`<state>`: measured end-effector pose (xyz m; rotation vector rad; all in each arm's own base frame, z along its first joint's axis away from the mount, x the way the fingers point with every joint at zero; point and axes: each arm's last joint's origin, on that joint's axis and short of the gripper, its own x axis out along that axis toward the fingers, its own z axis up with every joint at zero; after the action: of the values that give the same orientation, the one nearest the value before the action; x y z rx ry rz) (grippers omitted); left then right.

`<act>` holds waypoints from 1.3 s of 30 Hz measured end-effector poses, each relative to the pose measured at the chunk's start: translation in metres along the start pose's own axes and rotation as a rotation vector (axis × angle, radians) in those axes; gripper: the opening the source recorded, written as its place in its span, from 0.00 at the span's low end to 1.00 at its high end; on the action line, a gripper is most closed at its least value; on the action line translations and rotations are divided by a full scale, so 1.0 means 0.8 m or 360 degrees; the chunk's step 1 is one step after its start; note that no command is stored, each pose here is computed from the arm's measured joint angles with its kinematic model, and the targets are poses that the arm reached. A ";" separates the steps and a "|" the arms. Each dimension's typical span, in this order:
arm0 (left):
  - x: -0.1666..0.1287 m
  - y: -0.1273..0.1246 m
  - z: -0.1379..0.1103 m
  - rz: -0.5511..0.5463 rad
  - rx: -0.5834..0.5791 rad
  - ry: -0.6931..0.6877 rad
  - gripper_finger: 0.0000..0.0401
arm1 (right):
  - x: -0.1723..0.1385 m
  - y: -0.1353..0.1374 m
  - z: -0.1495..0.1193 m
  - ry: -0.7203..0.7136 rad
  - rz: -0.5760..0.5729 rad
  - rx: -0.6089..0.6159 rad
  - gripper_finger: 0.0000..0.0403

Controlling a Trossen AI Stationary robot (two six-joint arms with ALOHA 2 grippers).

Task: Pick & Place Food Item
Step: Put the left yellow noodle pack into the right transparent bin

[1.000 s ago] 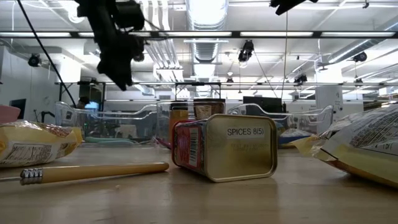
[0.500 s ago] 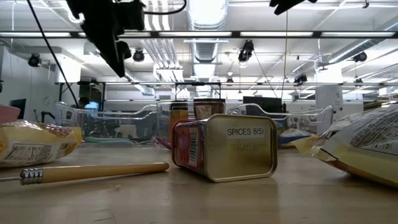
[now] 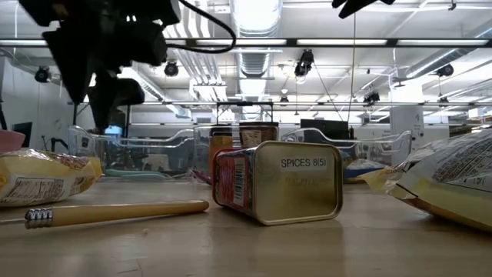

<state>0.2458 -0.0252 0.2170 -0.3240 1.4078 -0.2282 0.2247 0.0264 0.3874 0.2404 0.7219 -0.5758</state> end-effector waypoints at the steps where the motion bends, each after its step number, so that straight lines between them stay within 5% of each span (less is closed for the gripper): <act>1: 0.005 -0.003 -0.001 -0.0006 0.0024 0.0006 0.62 | 0.000 0.000 0.000 0.0001 -0.0001 0.0007 0.47; 8: 0.039 -0.017 0.002 -0.0025 0.0163 -0.0034 0.62 | 0.000 0.000 -0.001 0.0009 -0.0005 0.0021 0.47; 15: 0.061 -0.009 0.001 0.0060 0.0165 -0.0032 0.62 | 0.001 0.000 -0.001 0.0012 -0.0005 0.0020 0.47; 29: 0.101 0.001 0.007 -0.0033 0.0193 0.0060 0.61 | 0.001 0.000 -0.002 0.0029 0.0017 0.0019 0.47; 39: 0.113 0.003 0.008 -0.0089 0.0211 0.0111 0.28 | 0.001 0.000 -0.002 0.0030 0.0016 0.0018 0.47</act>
<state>0.2660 -0.0534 0.1333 -0.2481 1.4453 -0.3804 0.2241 0.0268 0.3860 0.2603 0.7351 -0.5688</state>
